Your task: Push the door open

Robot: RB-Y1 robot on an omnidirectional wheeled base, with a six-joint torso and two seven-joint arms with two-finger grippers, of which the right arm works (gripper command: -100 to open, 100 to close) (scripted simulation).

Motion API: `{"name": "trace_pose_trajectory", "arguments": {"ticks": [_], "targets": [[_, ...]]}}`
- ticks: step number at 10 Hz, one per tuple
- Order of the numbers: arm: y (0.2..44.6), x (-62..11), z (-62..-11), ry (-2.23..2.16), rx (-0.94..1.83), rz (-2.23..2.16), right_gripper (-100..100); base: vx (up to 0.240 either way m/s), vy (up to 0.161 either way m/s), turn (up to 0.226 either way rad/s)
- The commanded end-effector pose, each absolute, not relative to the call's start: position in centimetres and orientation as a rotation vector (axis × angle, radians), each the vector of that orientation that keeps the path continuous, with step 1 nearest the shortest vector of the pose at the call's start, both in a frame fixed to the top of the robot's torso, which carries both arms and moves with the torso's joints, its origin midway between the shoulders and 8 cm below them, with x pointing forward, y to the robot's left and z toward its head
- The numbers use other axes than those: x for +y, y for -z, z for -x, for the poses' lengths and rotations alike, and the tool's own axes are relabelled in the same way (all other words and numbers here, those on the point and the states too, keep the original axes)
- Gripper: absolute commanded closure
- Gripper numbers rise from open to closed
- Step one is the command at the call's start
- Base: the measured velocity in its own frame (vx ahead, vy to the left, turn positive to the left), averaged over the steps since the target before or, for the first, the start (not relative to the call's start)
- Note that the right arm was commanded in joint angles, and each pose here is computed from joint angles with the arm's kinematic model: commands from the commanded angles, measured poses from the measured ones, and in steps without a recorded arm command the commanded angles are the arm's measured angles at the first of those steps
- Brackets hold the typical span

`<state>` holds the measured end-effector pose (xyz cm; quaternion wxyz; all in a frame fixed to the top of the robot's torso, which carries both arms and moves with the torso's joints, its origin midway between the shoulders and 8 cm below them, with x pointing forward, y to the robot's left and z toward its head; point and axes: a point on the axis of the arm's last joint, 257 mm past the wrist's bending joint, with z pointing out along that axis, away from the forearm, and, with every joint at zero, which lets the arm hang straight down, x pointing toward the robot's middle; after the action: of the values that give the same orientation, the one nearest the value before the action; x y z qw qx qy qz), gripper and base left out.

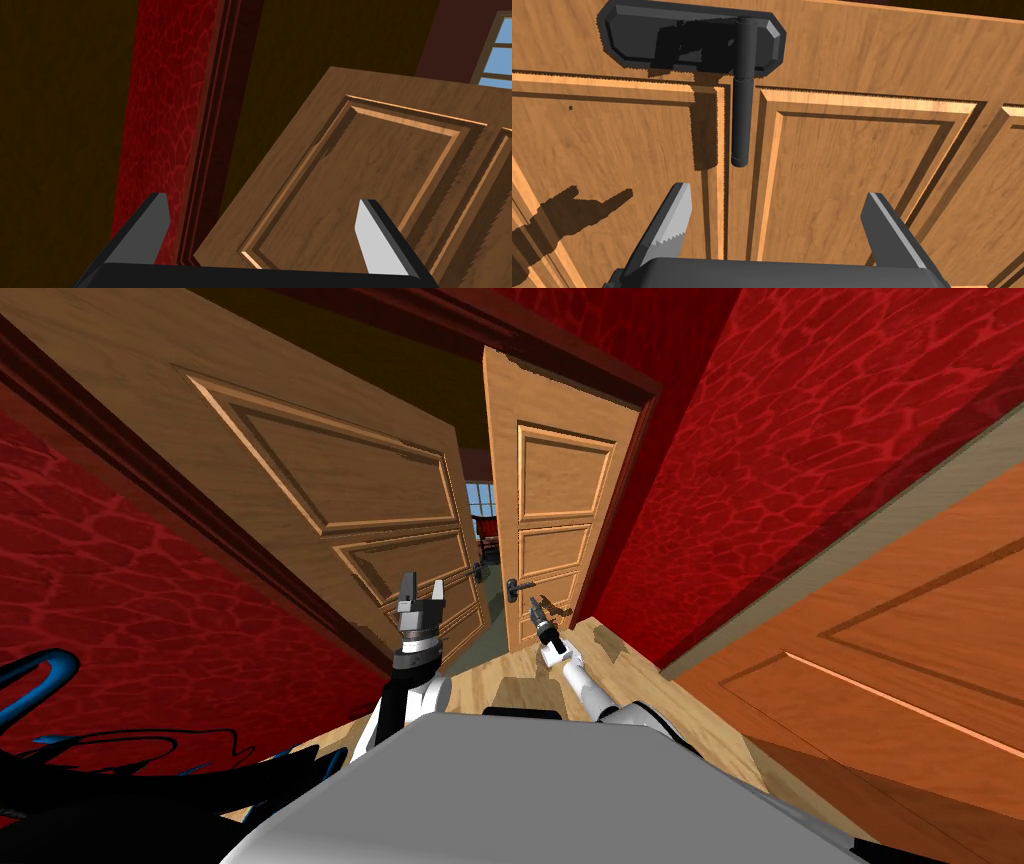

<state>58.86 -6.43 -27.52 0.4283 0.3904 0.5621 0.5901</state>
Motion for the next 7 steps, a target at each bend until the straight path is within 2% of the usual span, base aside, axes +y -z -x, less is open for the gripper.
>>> {"name": "trace_pose_trajectory", "arguments": {"ticks": [1,7], "targets": [[27.8,-5.9,-59.0,-1.475,1.417,-0.980,-100,0.082,-0.078,0.040],[29.0,-3.3,-59.2,-1.482,1.472,-0.999,-100,0.086,-0.081,0.043]]}}
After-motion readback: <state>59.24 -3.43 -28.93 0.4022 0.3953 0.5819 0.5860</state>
